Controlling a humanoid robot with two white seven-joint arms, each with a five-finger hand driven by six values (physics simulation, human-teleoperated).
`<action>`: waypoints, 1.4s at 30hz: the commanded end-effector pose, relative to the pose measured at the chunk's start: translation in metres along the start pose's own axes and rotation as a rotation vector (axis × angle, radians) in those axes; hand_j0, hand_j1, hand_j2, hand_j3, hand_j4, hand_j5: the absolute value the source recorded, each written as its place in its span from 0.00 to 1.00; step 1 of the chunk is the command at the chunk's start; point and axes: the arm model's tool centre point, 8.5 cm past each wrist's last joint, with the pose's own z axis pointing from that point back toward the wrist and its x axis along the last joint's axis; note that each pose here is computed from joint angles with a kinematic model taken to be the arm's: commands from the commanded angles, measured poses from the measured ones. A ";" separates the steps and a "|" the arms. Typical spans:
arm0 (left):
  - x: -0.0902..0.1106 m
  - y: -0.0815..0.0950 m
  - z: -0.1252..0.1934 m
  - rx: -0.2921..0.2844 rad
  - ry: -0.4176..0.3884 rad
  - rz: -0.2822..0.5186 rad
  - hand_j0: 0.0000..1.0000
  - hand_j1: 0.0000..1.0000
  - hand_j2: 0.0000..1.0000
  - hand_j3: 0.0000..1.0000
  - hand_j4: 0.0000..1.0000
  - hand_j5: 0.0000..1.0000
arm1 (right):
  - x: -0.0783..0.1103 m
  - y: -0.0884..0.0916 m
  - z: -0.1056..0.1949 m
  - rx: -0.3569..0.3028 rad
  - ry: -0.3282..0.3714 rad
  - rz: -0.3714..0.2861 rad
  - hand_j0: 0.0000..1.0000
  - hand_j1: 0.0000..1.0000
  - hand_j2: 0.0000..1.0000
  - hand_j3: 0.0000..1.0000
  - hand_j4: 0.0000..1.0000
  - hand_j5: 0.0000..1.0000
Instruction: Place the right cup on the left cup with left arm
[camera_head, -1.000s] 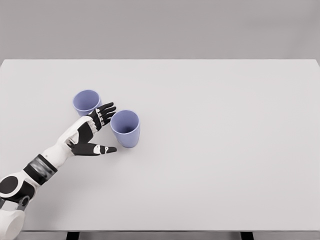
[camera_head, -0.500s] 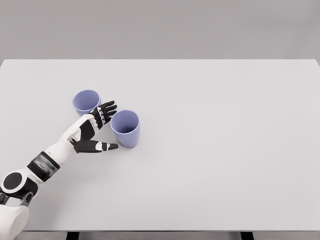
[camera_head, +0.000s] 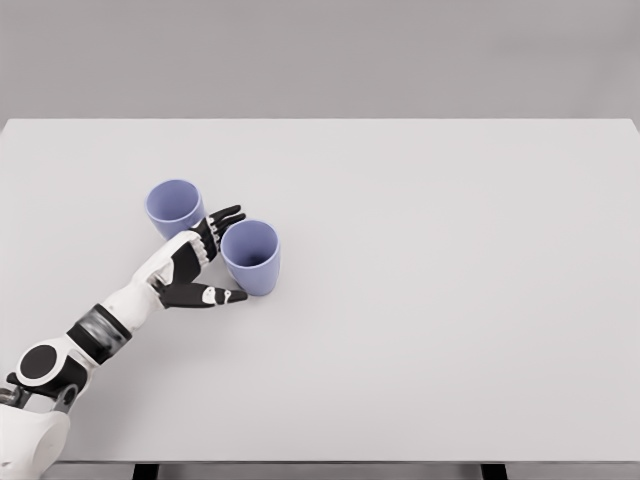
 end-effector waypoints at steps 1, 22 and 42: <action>0.001 -0.001 0.000 -0.003 -0.003 0.004 1.00 1.00 1.00 1.00 1.00 1.00 | 0.000 0.000 0.000 0.000 -0.001 0.001 1.00 1.00 1.00 1.00 1.00 1.00; 0.004 -0.007 -0.006 -0.016 -0.019 0.006 1.00 1.00 1.00 1.00 1.00 1.00 | 0.000 0.000 0.000 0.000 0.001 0.000 1.00 1.00 1.00 1.00 1.00 1.00; 0.012 -0.010 -0.008 -0.032 -0.041 -0.001 1.00 1.00 1.00 1.00 1.00 1.00 | 0.000 0.000 0.000 0.000 0.001 0.000 1.00 1.00 1.00 1.00 1.00 1.00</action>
